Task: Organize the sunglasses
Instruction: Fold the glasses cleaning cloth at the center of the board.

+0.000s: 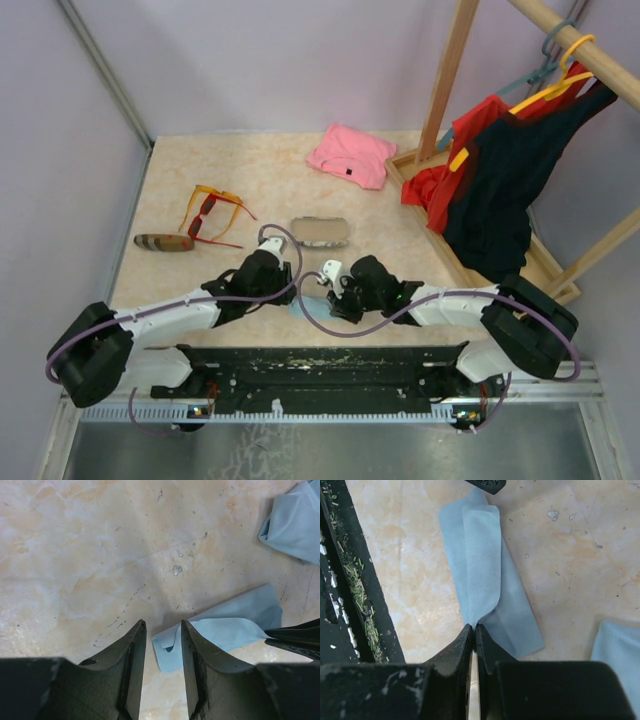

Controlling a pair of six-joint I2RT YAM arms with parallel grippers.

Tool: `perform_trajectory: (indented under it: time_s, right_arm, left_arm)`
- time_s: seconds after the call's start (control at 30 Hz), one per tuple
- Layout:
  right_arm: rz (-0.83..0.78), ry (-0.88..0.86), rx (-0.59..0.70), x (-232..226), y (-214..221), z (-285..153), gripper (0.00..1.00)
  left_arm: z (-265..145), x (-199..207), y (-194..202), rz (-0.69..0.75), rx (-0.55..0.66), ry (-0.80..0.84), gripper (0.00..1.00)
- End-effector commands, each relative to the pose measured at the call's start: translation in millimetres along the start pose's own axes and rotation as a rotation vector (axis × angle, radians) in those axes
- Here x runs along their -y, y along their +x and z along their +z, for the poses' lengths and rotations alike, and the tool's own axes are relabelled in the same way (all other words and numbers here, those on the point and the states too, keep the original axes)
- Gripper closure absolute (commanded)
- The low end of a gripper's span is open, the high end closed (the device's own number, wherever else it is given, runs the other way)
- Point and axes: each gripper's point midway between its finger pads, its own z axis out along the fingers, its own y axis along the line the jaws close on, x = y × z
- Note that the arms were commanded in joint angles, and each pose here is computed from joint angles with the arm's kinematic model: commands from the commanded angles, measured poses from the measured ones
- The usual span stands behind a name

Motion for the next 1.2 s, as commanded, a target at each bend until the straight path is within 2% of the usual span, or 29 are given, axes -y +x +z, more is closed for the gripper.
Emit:
perform_trajectory:
  time_s: [0.0,0.37,0.6,0.87,1.17]
  right_arm:
    - [-0.080,0.015,0.064,0,-17,-5,0.93]
    - [-0.075,0.026,0.013,3,-7,1,0.95]
    - [-0.069,0.031,0.011,3,-7,2,0.95]
    - [-0.057,0.028,0.009,3,-6,4,0.96]
    - [-0.053,0.025,0.003,3,-6,5,0.96]
  left_arm:
    - [5,6,7,-0.018,-0.044,0.027,0.60]
    - [14,5,-4,-0.092,-0.052,-0.048,0.59]
    - [19,6,-4,-0.082,-0.074,-0.065,0.59]
    - [22,30,-4,-0.028,-0.086,0.078,0.58]
    - [26,38,-6,0.026,-0.095,0.122,0.55]
